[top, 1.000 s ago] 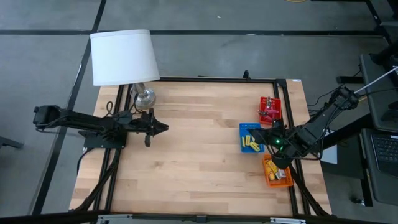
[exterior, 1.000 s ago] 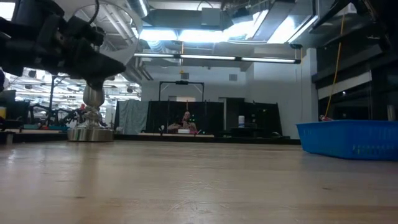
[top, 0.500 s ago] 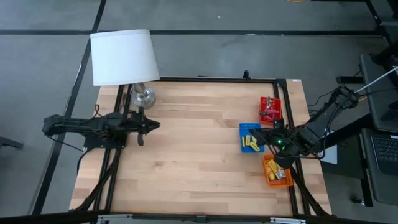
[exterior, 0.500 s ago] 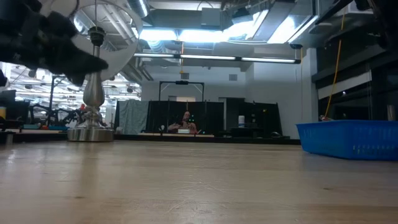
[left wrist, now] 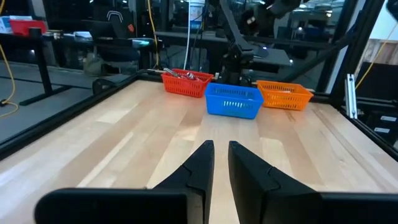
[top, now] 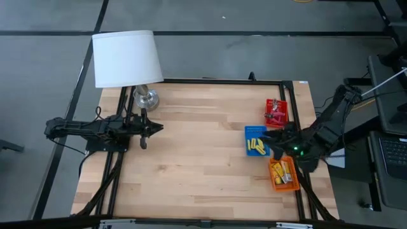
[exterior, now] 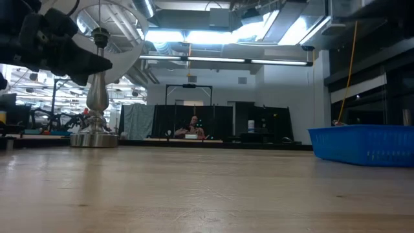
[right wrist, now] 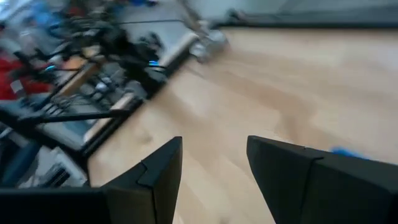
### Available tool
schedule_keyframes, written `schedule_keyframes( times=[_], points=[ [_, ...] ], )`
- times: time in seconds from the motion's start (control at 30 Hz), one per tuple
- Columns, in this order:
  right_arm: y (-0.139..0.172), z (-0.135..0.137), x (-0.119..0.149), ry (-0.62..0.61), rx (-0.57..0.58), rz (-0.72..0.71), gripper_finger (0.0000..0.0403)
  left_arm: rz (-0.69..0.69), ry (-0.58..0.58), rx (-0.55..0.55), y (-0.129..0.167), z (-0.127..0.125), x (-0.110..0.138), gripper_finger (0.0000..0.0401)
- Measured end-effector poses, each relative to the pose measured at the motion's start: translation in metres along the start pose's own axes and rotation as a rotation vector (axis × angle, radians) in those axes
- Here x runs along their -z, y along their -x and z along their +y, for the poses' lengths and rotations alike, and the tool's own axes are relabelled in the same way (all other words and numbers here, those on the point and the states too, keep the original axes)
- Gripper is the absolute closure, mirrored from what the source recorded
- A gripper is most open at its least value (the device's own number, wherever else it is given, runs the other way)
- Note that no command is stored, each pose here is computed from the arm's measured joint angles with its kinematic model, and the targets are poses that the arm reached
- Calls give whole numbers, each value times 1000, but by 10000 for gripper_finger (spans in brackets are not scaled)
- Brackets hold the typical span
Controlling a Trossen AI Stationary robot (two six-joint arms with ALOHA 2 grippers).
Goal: Pick & Place School Supplies
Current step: Return to Home Position
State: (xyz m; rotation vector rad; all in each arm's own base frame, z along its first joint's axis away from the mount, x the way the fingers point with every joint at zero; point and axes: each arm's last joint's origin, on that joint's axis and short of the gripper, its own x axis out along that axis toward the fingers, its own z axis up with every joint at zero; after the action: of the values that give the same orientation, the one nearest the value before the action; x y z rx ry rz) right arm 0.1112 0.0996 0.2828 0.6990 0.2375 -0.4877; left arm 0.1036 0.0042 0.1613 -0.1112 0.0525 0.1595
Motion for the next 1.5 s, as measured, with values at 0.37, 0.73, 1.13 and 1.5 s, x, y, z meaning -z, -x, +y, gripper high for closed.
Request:
schedule_keyframes(
  times=[0.37,0.73,1.13,1.5],
  points=[
    [16,9,-45,437,-116,-199,218,0,0,1,0,0,0,358],
    [-49,-24,-2,481,-497,-11,235,0,0,-1,0,0,0,361],
    [-57,-95,21,485,-709,-136,277,0,1,-2,0,0,0,358],
    [-48,-117,35,552,-925,-56,280,-1,1,-2,0,0,0,357]
  ],
)
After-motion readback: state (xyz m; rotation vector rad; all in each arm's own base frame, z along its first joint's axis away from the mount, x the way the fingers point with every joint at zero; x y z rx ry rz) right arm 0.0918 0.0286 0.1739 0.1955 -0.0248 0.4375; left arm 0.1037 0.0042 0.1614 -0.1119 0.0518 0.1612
